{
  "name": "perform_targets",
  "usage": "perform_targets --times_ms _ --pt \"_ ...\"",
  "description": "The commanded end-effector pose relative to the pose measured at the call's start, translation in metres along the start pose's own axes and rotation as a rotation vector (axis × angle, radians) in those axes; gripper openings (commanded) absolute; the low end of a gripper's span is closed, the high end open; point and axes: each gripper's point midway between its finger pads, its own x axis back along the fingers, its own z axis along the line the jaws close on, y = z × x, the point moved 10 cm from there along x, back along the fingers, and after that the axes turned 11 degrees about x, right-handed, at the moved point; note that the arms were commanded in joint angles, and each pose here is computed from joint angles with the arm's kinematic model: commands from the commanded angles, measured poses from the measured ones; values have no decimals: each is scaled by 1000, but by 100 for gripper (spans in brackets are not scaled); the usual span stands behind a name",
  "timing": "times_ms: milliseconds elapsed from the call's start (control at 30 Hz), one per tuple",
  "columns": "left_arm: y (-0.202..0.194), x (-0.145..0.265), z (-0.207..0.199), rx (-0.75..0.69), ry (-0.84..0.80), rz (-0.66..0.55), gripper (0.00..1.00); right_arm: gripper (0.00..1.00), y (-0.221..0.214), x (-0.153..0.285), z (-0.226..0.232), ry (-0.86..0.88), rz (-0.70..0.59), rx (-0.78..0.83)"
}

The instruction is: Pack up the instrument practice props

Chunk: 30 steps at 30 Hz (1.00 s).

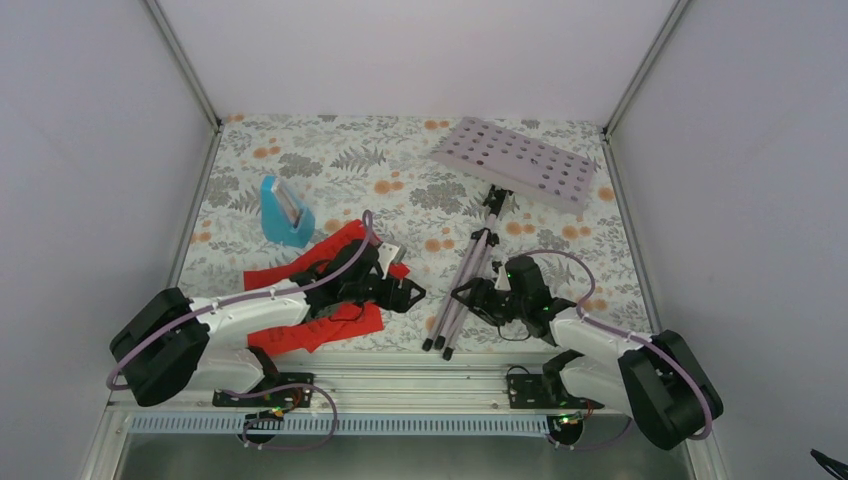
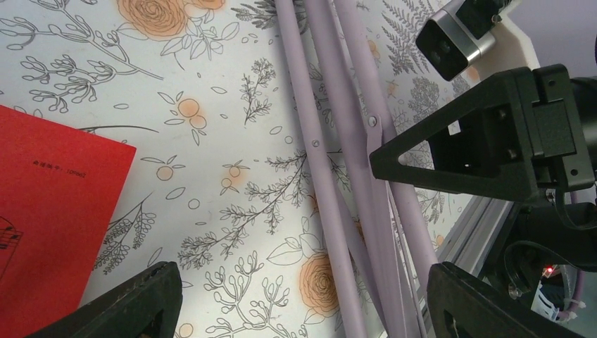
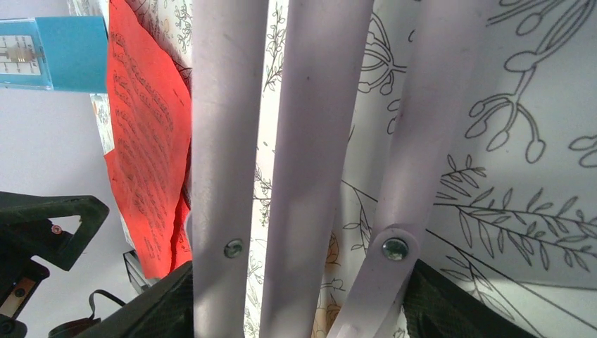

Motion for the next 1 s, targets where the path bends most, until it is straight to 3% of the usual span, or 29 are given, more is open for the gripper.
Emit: perform_targets --times_ms 0,333,467,667,900,967 --pt "3 5 0 -16 4 -30 86 64 3 -3 3 19 -37 42" --pt "6 9 1 -12 11 -53 87 45 5 -4 3 29 -62 61" --pt "9 11 0 -13 11 -69 87 46 6 -3 4 34 -78 70" --pt "17 17 -3 -33 21 -104 88 82 11 5 10 -15 -109 112" --pt "65 37 -18 -133 49 -233 93 99 63 42 66 -159 -304 377" --pt "89 46 -22 -156 47 -300 94 100 85 54 84 -208 -380 447"
